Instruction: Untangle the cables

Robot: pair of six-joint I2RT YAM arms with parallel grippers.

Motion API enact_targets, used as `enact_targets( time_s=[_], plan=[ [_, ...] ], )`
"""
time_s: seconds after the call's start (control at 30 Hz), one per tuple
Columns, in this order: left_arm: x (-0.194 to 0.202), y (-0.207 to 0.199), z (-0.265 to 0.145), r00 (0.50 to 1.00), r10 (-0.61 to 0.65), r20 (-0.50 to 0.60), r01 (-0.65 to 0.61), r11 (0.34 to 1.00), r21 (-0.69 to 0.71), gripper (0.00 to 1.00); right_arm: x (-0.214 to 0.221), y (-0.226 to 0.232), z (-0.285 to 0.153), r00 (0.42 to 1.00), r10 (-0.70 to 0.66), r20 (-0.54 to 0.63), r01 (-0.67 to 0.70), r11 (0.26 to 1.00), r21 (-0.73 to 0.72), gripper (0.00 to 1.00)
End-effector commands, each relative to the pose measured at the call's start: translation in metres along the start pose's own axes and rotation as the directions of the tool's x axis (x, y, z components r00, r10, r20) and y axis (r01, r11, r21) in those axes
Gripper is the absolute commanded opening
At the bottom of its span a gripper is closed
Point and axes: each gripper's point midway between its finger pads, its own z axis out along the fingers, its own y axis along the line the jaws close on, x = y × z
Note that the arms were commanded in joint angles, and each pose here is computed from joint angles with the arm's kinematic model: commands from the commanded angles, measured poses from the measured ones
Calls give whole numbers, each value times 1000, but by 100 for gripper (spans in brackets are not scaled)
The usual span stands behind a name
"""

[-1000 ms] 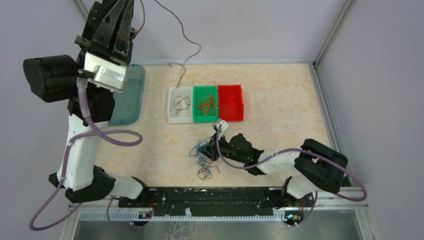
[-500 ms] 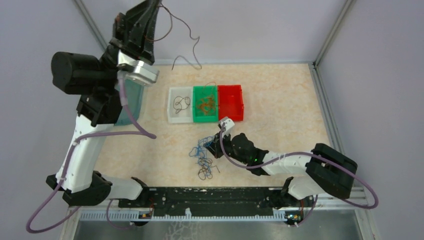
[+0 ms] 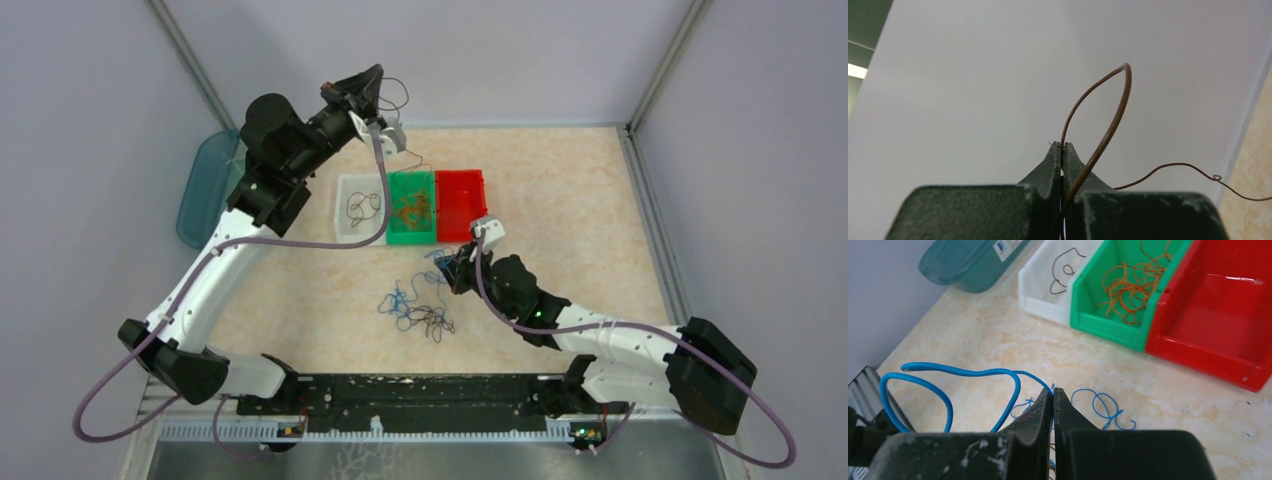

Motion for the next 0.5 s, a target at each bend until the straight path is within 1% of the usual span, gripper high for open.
enact_targets(
  time_s=[0.0, 0.17, 0.47],
  plan=[
    [32, 0, -7, 995, 40, -88, -42, 999, -15, 0, 5, -20, -7, 1000, 18, -12, -17, 997, 79, 0],
    [69, -21, -11, 986, 31, -167, -28, 999, 24, 0, 15, -36, -11, 999, 26, -41, -19, 987, 157, 0],
    [102, -61, -15, 978, -9, -209, 23, 998, 67, 0, 26, -42, -14, 997, 53, -61, -42, 983, 180, 0]
  ],
)
